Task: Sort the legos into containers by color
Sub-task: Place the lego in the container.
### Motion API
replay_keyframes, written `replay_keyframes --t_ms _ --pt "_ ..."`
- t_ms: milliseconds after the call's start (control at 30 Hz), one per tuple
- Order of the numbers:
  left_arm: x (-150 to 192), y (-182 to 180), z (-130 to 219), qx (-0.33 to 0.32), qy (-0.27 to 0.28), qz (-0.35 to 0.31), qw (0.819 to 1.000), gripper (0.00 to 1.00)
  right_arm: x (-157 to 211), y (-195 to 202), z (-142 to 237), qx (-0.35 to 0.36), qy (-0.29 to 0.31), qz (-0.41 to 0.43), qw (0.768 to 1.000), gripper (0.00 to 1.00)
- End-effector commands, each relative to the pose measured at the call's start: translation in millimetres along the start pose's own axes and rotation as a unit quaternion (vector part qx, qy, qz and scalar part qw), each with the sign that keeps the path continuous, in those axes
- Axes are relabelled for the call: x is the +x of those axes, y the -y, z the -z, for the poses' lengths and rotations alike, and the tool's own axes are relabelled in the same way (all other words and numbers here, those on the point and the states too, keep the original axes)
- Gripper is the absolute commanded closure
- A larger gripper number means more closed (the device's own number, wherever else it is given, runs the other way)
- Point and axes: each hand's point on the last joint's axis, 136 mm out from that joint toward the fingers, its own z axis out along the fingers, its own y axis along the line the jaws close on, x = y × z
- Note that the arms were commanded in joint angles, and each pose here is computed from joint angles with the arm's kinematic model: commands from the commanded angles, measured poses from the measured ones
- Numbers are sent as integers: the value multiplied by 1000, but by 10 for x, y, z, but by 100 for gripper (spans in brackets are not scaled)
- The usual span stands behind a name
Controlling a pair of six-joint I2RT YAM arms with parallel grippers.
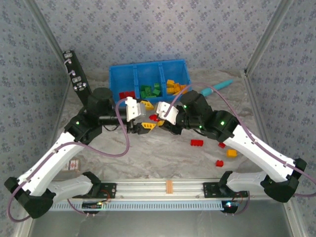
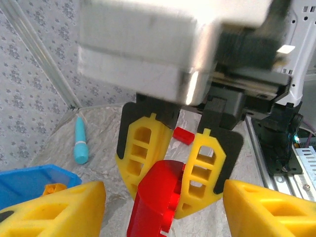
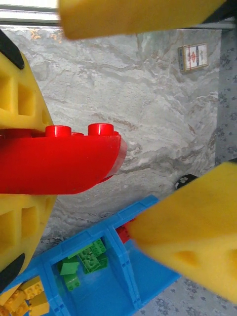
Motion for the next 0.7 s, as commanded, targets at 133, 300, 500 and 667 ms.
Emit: replay_keyframes --t_ms 133,300,500,667 --pt "-108 -7 -7 6 7 -14 1000 27 -327 -30 124 3 37 11 999 84" --pt "-112 -6 -23 13 3 -6 1000 54 -360 -75 138 -2 37 17 999 84" --pt "-94 5 -44 22 -1 3 1000 72 -365 -82 137 -2 40 22 999 84" --pt "-77 -54 -17 1 -14 0 1000 81 -328 -25 165 13 36 20 999 80"
